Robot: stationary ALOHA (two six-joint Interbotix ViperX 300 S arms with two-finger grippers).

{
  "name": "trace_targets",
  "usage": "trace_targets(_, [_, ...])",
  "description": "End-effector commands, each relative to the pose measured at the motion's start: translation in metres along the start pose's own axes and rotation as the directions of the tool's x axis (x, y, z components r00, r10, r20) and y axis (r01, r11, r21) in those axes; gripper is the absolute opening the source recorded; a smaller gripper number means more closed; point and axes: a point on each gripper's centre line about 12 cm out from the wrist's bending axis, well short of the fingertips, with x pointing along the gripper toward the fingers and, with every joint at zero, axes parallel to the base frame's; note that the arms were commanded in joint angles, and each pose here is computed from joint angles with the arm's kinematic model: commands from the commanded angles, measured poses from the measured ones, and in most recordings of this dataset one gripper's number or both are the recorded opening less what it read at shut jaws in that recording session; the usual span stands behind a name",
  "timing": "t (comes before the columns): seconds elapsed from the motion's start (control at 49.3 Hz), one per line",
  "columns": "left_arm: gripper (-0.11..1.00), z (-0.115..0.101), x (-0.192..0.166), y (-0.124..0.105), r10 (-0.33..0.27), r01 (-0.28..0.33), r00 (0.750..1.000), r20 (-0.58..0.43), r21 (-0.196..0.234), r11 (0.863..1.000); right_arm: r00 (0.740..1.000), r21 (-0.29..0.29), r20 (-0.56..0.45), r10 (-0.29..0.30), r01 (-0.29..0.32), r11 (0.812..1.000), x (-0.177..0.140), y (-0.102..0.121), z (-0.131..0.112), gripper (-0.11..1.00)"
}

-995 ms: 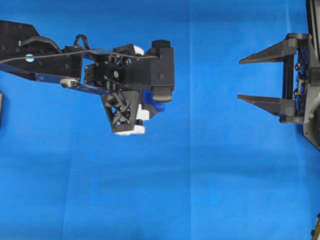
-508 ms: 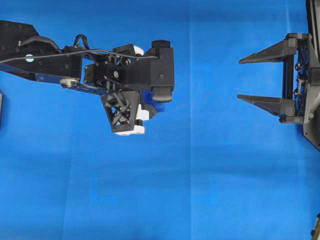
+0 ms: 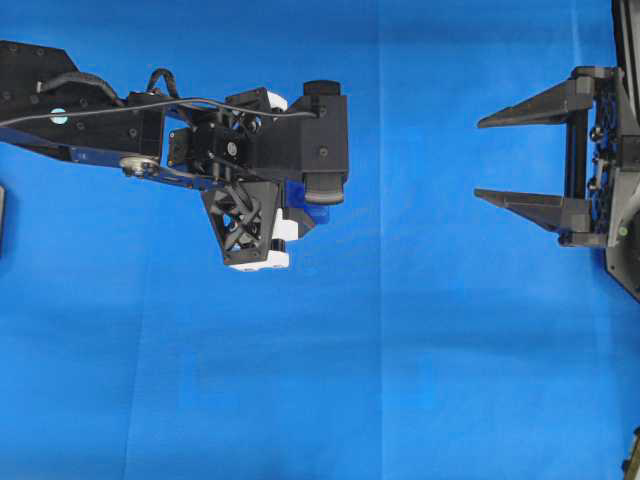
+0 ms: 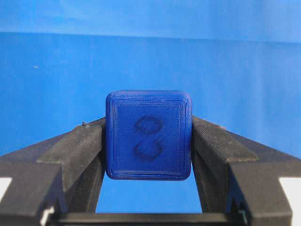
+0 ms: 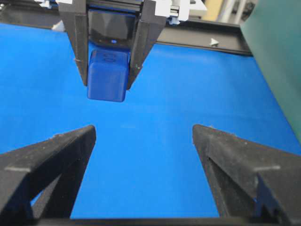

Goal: Handover the blue block to the right arm after grasping it with the left arm, then place it in the designated position.
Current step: 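Lift the blue cube with the left gripper and raise it upright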

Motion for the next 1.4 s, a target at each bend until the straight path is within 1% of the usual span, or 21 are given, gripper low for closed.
trace_targets(0.0, [0.46, 0.012, -0.018, -0.001, -0.002, 0.002, 0.998, 0.057, 0.0, 1.0, 0.999, 0.003, 0.034, -0.001, 0.001, 1.0, 0.003, 0.0, 0.012, 0.96])
trace_targets(0.162, [0.46, 0.012, -0.019, -0.003, -0.006, 0.006, 0.997, 0.078, 0.004, 1.0, 0.999, 0.003, 0.032, -0.001, 0.001, 1.0, 0.003, 0.0, 0.012, 0.96])
trace_targets(0.284, [0.46, 0.012, -0.025, -0.004, -0.011, 0.011, 0.99, 0.142, 0.007, 1.0, 0.999, 0.003, 0.034, -0.001, 0.001, 1.0, 0.003, 0.0, 0.012, 0.96])
trace_targets(0.406, [0.46, 0.008, -0.033, -0.004, -0.016, 0.014, 0.975, 0.22, 0.009, 1.0, 0.999, 0.002, 0.035, -0.001, 0.001, 1.0, 0.003, 0.0, 0.013, 0.96])
trace_targets(0.508, [0.46, 0.002, -0.039, -0.004, -0.02, 0.018, 0.956, 0.291, 0.009, 1.0, 0.999, 0.002, 0.035, -0.001, 0.001, 1.0, 0.003, 0.0, 0.013, 0.96])
trace_targets(0.568, [0.46, -0.002, -0.043, -0.004, -0.023, 0.02, 0.941, 0.338, 0.01, 1.0, 0.999, 0.003, 0.038, -0.001, 0.001, 1.0, 0.003, 0.0, 0.014, 0.96])
trace_targets(0.65, [0.46, -0.006, -0.05, -0.004, -0.026, 0.024, 0.913, 0.407, 0.011, 1.0, 0.999, 0.003, 0.043, -0.001, 0.001, 1.0, 0.003, 0.0, 0.015, 0.96])
trace_targets(0.751, [0.46, -0.012, -0.061, -0.004, -0.031, 0.028, 0.867, 0.497, 0.015, 1.0, 0.999, 0.003, 0.044, -0.001, 0.001, 1.0, 0.004, 0.0, 0.016, 0.96])
trace_targets(0.832, [0.46, -0.016, -0.07, -0.003, -0.034, 0.027, 0.819, 0.572, 0.021, 0.999, 0.999, 0.003, 0.046, -0.001, 0.001, 1.0, 0.003, 0.0, 0.017, 0.96])
trace_targets(0.853, [0.46, -0.018, -0.074, -0.003, -0.037, 0.028, 0.799, 0.6, 0.024, 0.999, 0.999, 0.002, 0.046, -0.001, 0.001, 1.0, 0.003, 0.0, 0.017, 0.96])
trace_targets(0.934, [0.46, -0.024, -0.082, -0.003, -0.04, 0.027, 0.749, 0.661, 0.03, 0.999, 0.999, 0.003, 0.044, -0.001, 0.001, 1.0, 0.004, 0.0, 0.016, 0.96])
trace_targets(0.995, [0.46, -0.029, -0.086, -0.003, -0.04, 0.029, 0.716, 0.697, 0.029, 0.999, 0.999, 0.002, 0.048, -0.001, 0.001, 1.0, 0.003, 0.0, 0.017, 0.96])
trace_targets(1.056, [0.46, -0.033, -0.089, -0.003, -0.043, 0.031, 0.692, 0.721, 0.031, 0.999, 0.999, 0.0, 0.048, -0.001, 0.001, 1.0, 0.003, 0.0, 0.017, 0.96])
trace_targets(1.096, [0.46, -0.036, -0.091, -0.003, -0.044, 0.031, 0.682, 0.73, 0.031, 0.999, 0.999, 0.0, 0.048, -0.001, 0.001, 1.0, 0.003, 0.0, 0.017, 0.96])
trace_targets(1.157, [0.46, -0.038, -0.092, -0.003, -0.044, 0.033, 0.674, 0.738, 0.03, 0.999, 0.999, 0.0, 0.048, -0.001, 0.001, 1.0, 0.003, 0.0, 0.017, 0.96])
trace_targets(1.38, [0.46, -0.038, -0.091, -0.002, -0.042, 0.031, 0.674, 0.738, 0.029, 0.999, 0.999, 0.0, 0.049, -0.001, 0.001, 1.0, 0.003, 0.0, 0.018, 0.96])
